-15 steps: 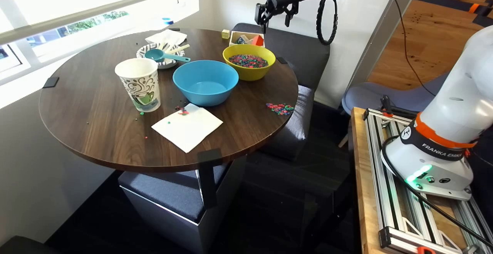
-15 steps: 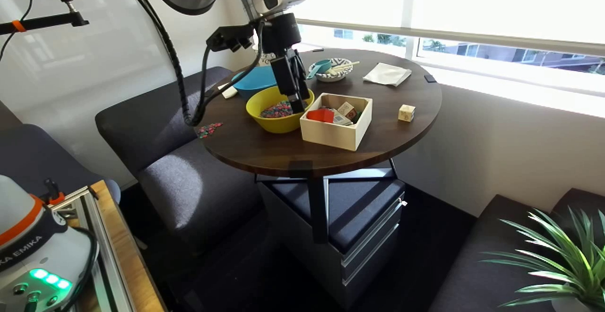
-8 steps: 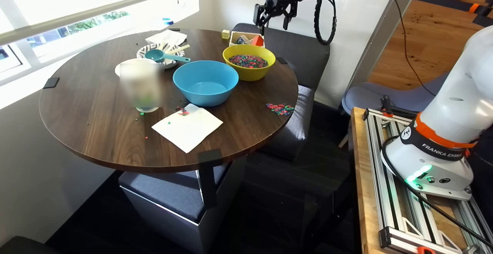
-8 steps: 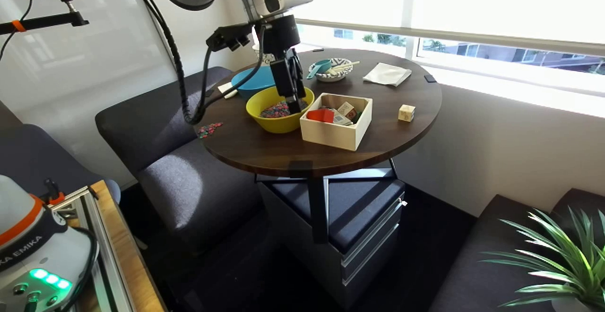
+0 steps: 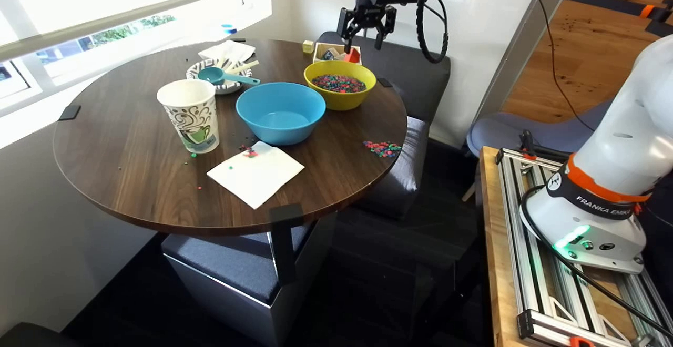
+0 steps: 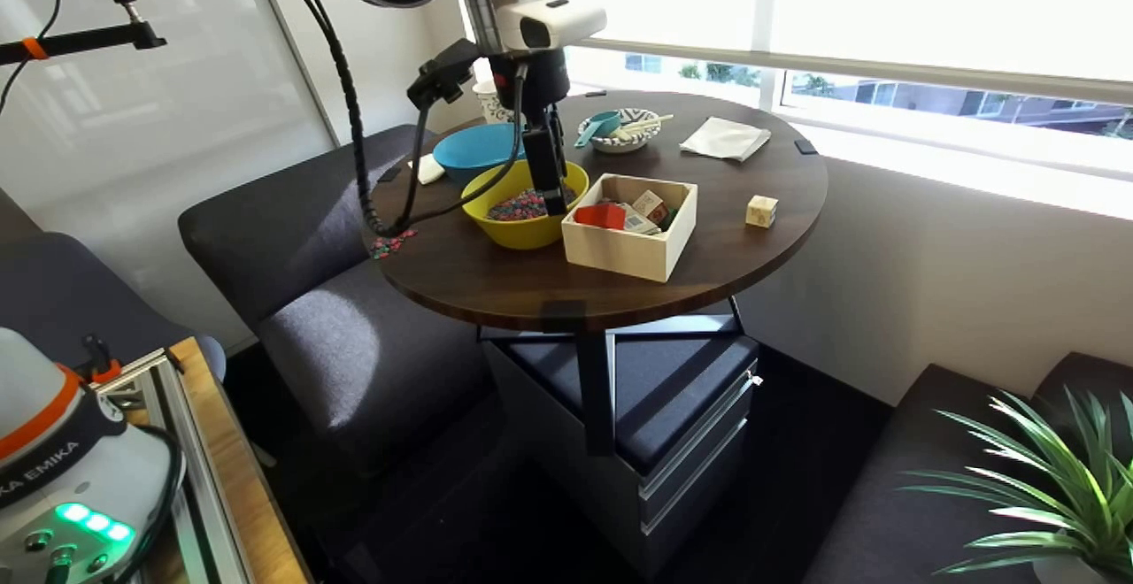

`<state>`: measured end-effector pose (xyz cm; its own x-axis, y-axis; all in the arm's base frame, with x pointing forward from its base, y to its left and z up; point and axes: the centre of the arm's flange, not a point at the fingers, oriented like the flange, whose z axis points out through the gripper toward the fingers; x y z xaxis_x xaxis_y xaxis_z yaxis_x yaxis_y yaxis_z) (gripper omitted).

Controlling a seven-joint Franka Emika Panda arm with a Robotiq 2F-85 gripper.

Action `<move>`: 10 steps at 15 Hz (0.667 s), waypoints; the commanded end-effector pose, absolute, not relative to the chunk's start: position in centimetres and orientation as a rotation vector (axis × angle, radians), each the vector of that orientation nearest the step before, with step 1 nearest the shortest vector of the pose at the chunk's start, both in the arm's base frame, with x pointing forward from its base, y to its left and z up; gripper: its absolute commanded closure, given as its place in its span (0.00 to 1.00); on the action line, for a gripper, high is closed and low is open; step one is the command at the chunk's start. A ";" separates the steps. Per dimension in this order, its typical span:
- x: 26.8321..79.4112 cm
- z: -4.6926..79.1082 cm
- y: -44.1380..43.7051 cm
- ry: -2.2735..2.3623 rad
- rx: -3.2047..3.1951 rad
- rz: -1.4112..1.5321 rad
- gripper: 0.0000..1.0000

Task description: Remove the container from the wooden box and then put it in the blue bowl

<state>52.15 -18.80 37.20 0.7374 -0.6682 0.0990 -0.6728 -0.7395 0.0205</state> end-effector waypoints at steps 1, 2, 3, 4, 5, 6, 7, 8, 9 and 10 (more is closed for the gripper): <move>53.5 37.4 -19.8 -1.070 2.940 0.224 0.00; 53.9 37.8 -20.1 -1.057 2.938 0.246 0.00; 54.2 38.0 -20.4 -1.045 2.942 0.259 0.00; 54.4 38.0 -20.6 -1.052 2.937 0.264 0.00; 54.6 38.0 -20.9 -1.077 2.919 0.260 0.00; 54.8 37.6 -21.0 -1.112 2.907 0.253 0.00; 54.9 37.5 -21.2 -1.139 2.891 0.252 0.00; 55.0 37.1 -21.3 -1.168 2.883 0.250 0.00; 55.1 36.7 -21.4 -1.194 2.877 0.251 0.00; 55.1 36.3 -21.4 -1.214 2.883 0.251 0.00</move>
<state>54.22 -21.10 37.71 0.7257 -0.6701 0.1557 -0.6753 -0.7371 -0.0248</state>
